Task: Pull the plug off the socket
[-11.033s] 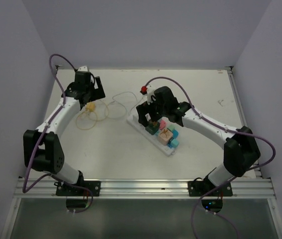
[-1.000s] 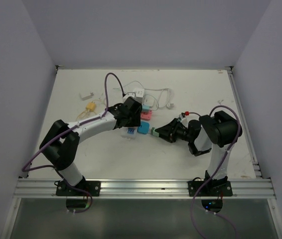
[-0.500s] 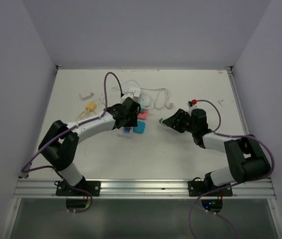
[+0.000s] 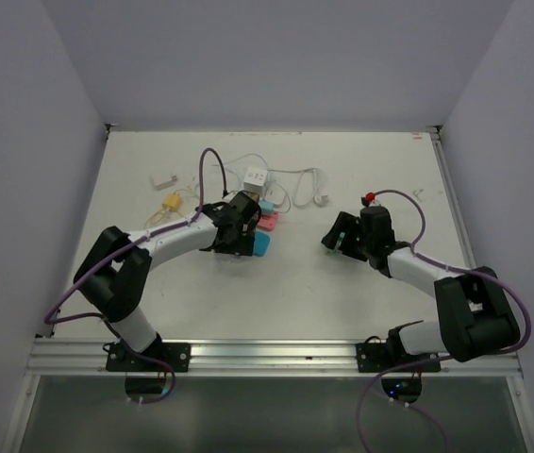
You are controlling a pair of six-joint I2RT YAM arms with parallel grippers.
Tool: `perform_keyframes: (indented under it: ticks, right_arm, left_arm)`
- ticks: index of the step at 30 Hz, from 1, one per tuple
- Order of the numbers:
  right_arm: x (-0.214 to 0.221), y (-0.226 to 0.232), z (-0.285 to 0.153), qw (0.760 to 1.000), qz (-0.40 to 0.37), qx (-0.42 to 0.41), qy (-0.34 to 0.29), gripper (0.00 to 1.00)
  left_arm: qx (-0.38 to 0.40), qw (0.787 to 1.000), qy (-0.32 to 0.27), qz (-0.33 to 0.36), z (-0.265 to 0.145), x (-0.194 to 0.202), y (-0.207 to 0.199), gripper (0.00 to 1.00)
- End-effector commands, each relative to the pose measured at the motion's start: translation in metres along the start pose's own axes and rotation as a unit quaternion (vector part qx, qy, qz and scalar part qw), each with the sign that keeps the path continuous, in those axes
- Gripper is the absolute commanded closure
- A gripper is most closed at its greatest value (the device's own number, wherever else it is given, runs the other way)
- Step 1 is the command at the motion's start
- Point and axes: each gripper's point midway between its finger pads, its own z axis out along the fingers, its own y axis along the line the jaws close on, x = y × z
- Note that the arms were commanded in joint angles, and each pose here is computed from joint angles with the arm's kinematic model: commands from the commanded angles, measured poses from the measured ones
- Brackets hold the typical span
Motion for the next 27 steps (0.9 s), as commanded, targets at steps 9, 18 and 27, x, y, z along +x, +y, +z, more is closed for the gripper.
perform_keyframes:
  ticks: [9, 18, 27]
  right_arm:
    - [-0.016, 0.064, -0.024, 0.988, -0.141, -0.064, -0.007, 0.17]
    - [0.001, 0.115, -0.027, 0.972, -0.198, -0.127, 0.014, 0.16]
    - [0.003, 0.14, -0.033, 0.943, -0.286, -0.171, 0.027, 0.2]
  left_arm:
    - [0.044, 0.997, -0.055, -0.008, -0.043, -0.047, -0.003, 0.0]
    - [0.075, 0.993, -0.089, 0.002, -0.056, -0.093, -0.011, 0.01]
    - [0.073, 0.991, -0.116, 0.006, -0.037, -0.137, -0.015, 0.06]
